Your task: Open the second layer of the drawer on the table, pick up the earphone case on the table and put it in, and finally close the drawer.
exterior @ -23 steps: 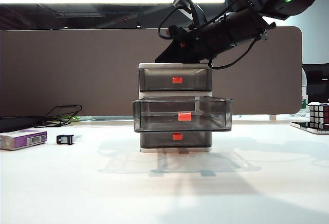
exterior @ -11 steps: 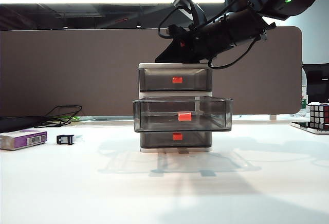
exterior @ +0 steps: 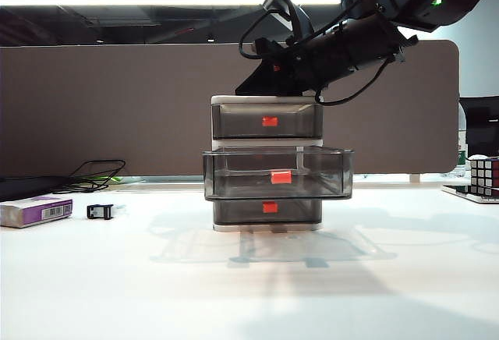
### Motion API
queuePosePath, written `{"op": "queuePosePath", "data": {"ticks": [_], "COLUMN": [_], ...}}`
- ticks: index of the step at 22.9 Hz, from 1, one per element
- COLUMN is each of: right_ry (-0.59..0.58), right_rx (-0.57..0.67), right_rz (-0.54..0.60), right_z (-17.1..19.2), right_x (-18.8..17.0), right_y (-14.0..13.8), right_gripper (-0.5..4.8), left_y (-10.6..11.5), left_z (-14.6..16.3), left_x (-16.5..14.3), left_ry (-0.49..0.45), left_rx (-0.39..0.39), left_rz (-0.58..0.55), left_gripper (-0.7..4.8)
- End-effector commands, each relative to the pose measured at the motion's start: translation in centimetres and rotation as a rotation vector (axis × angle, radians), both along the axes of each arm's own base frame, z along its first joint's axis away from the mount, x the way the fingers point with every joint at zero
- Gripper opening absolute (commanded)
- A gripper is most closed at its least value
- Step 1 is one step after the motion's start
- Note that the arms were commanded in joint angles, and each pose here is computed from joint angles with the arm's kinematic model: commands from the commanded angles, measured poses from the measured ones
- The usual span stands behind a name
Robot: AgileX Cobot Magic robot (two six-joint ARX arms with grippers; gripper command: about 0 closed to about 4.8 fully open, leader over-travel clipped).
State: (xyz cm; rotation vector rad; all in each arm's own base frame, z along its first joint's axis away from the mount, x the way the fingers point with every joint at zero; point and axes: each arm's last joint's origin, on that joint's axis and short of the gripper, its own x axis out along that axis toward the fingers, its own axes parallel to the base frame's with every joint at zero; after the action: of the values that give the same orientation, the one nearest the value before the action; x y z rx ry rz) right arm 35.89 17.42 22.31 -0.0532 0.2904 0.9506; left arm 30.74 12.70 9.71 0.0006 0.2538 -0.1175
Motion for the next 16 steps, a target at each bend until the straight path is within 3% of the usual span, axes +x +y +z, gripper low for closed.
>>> {"op": "queuePosePath", "data": {"ticks": [1, 3, 6, 13, 16], "right_ry": [0.203, 0.200, 0.199, 0.206, 0.205], "right_rx": [-0.074, -0.073, -0.062, -0.050, -0.050], "right_rz": [-0.025, -0.025, -0.028, -0.029, -0.029], "right_z": [-3.2, -3.2, -3.1, -3.1, -3.1], "right_x": [-0.5, -0.5, -0.5, -0.5, -0.5], "right_y": [-0.3, -0.3, -0.2, -0.2, -0.2], "right_gripper": [-0.05, -0.05, -0.05, -0.05, -0.05], "left_y": [-0.2, -0.5, -2.1, -6.5, -9.5], "left_z": [1.6, 2.4, 4.5, 7.4, 9.3], "left_x": [-0.6, -1.1, -2.8, -5.6, -7.3], "left_ry": [-0.051, -0.068, -0.101, -0.198, -0.249], "left_rx": [0.001, 0.002, -0.097, -0.035, -0.061], "left_rz": [0.009, 0.008, 0.007, -0.120, -0.218], "left_gripper": [1.82, 1.82, 1.83, 1.83, 1.83]}}
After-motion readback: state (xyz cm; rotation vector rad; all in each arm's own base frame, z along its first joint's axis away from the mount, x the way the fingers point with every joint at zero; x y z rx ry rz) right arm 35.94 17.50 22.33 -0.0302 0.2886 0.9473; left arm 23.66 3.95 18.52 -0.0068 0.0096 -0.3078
